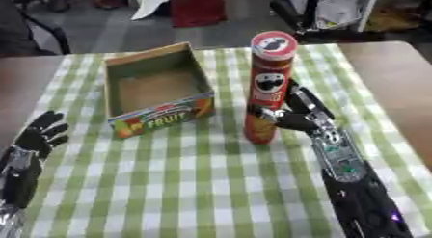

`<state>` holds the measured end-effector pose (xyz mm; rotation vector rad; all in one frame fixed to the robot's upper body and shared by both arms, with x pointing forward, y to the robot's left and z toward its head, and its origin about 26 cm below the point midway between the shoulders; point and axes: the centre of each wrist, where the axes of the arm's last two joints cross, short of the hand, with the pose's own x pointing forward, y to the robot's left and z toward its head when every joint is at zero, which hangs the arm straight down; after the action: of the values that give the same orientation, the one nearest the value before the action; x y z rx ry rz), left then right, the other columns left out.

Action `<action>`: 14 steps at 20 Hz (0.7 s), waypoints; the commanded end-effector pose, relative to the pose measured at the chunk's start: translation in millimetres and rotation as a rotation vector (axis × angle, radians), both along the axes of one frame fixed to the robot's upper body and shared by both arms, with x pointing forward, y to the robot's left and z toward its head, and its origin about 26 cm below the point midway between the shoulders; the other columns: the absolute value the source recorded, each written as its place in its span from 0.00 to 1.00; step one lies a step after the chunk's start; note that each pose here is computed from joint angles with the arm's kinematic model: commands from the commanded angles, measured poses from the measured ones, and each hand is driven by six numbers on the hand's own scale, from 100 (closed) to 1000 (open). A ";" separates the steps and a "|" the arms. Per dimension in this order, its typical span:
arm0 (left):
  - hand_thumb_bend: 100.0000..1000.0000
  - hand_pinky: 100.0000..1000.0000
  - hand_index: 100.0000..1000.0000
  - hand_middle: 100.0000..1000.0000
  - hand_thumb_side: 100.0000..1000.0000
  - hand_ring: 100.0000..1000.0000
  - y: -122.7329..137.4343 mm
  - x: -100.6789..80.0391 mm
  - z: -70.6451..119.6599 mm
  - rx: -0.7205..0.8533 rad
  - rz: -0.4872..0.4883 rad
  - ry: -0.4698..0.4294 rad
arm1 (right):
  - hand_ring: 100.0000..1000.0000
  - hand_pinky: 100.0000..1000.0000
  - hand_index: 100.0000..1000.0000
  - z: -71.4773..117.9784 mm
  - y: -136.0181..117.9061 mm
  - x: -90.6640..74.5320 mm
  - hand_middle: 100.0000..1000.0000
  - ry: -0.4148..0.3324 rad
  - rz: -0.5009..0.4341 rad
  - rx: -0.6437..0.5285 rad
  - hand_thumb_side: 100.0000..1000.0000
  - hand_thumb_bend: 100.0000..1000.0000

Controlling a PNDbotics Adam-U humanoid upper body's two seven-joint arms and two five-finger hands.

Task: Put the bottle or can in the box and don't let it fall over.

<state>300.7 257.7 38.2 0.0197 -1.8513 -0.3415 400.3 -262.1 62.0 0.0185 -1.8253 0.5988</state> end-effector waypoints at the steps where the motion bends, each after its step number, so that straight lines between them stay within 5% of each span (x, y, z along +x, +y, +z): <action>1: 0.56 0.88 0.97 0.89 0.89 0.89 -0.1 2.0 6.8 0.007 -0.012 -0.023 | 1.00 1.00 1.00 9.7 2.0 4.7 1.00 -0.030 -0.008 0.004 0.35 0.61; 14: 0.56 0.88 0.97 0.89 0.89 0.88 -0.6 2.3 7.0 0.007 -0.014 -0.023 | 0.98 1.00 0.98 6.8 9.6 8.2 0.95 -0.029 -0.071 0.022 0.25 0.51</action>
<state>300.7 256.3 38.0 0.0144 -1.8513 -0.3459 404.3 -252.8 58.5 -0.0216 -1.8240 0.5333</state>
